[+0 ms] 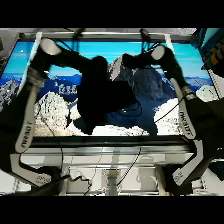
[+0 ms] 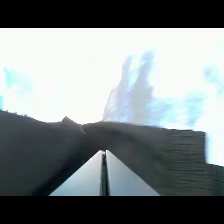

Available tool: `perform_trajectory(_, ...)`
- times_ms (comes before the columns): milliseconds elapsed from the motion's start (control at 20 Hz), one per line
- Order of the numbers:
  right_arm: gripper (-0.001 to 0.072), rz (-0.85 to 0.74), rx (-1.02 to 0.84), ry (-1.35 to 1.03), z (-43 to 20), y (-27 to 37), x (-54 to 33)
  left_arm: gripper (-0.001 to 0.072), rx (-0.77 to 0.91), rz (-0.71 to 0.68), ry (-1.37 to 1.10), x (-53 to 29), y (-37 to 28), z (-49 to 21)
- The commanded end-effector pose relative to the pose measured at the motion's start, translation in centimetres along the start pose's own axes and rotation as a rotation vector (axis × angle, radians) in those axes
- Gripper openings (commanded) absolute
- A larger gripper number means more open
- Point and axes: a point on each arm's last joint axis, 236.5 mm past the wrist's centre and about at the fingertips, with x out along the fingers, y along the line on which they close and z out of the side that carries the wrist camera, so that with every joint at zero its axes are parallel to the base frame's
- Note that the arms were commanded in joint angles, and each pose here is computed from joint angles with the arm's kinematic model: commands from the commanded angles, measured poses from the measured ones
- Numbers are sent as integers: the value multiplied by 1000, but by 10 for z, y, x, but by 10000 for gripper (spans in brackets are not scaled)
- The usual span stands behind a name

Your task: Fold the clothes and pants, and hang the long-sleeved shirts on hangers.

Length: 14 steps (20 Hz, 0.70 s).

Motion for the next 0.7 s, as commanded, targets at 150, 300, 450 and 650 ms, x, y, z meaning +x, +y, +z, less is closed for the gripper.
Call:
perform_trajectory(150,22,-163,-54,10,9,-59,-31,21,-85,-116,80,107,-37,-36)
perform_trajectory(300,22,-254,-59,13,13,-95,-43,51,-59,-105,68,104,-23,-31)
perform_trajectory(450,22,-298,10,52,7,-135,-62,704,-78,-91,28,90,-1,-15)
perform_trajectory(650,22,-347,74,113,-5,-180,-89,433,64,-50,11,65,22,-6)
